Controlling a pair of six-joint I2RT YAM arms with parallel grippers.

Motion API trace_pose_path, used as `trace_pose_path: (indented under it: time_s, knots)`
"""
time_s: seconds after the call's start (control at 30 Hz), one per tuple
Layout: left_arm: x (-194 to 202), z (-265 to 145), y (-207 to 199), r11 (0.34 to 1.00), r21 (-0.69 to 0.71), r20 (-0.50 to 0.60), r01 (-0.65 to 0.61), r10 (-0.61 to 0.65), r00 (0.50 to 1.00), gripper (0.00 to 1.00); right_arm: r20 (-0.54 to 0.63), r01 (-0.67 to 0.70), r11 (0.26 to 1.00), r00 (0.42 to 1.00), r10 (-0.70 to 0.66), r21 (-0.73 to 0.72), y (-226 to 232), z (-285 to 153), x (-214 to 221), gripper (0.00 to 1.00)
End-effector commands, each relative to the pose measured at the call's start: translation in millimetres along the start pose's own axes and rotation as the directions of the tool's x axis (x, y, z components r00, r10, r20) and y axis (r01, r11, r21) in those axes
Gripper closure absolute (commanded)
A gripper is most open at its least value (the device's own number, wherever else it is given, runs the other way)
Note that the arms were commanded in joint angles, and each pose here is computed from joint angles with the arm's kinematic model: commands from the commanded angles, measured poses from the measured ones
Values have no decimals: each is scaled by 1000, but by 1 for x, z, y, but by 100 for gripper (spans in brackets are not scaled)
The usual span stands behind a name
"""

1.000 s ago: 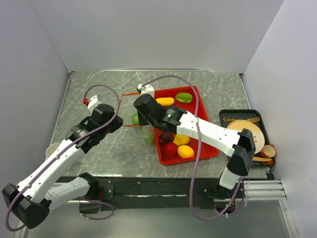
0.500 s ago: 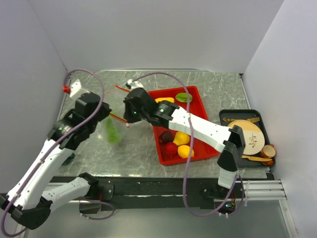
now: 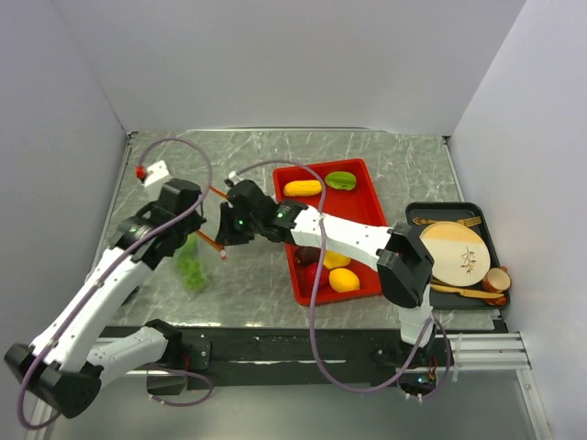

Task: Place the food in the zip-top bag and seal the zipper
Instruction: Adjust the zipper food storage bag at the center of the board.

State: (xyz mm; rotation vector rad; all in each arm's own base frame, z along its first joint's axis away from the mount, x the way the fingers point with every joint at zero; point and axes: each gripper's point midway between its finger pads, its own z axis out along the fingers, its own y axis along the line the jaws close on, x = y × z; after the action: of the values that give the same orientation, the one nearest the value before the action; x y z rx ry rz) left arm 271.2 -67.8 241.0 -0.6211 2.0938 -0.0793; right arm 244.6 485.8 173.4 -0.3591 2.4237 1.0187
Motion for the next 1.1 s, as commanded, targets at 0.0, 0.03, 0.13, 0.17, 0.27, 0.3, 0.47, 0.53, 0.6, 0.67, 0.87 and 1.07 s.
trace_pose_path:
  time_s: [0.0,0.03,0.13,0.17,0.27,0.3,0.47,0.53,0.6,0.67,0.87,1.07]
  knots:
    - [9,10,-24,995,100,-35,-10,13,999,99,33,-40,998,999,39,40,-19,-10,-2,70]
    - [13,13,-25,995,100,-46,-17,22,999,99,48,-44,996,998,41,73,-28,-12,-3,62]
    - [17,15,-35,989,145,-62,-24,34,998,99,82,-59,990,995,48,130,-49,-24,-1,36]
    - [17,15,-37,988,155,-62,-25,35,997,99,98,-58,985,994,42,164,-60,-26,1,32]
    - [15,14,-44,983,182,-68,-30,43,997,99,204,-17,964,978,-39,267,-78,-50,-21,21]
    - [15,13,-45,982,184,-71,-32,46,996,99,226,5,963,972,-68,271,-76,-62,-30,20]
    - [17,14,-56,975,220,-91,-39,60,994,99,339,-21,969,939,-66,247,-87,-111,-57,12]
    - [21,13,-59,969,245,-109,-39,68,992,99,339,-52,962,940,-44,266,-105,-121,-52,11]
    - [26,13,-62,964,264,-121,-36,70,990,99,353,-118,945,936,2,306,-132,-139,-54,11]
    - [27,9,-70,947,319,-120,-21,63,991,99,349,-168,916,937,32,365,-159,-151,-45,11]
    - [39,5,-67,928,372,-126,-9,61,990,99,346,-230,840,937,54,491,-216,-181,-16,9]
    - [52,7,-62,924,381,-147,-33,96,984,99,252,-240,797,961,114,554,-263,-182,11,9]
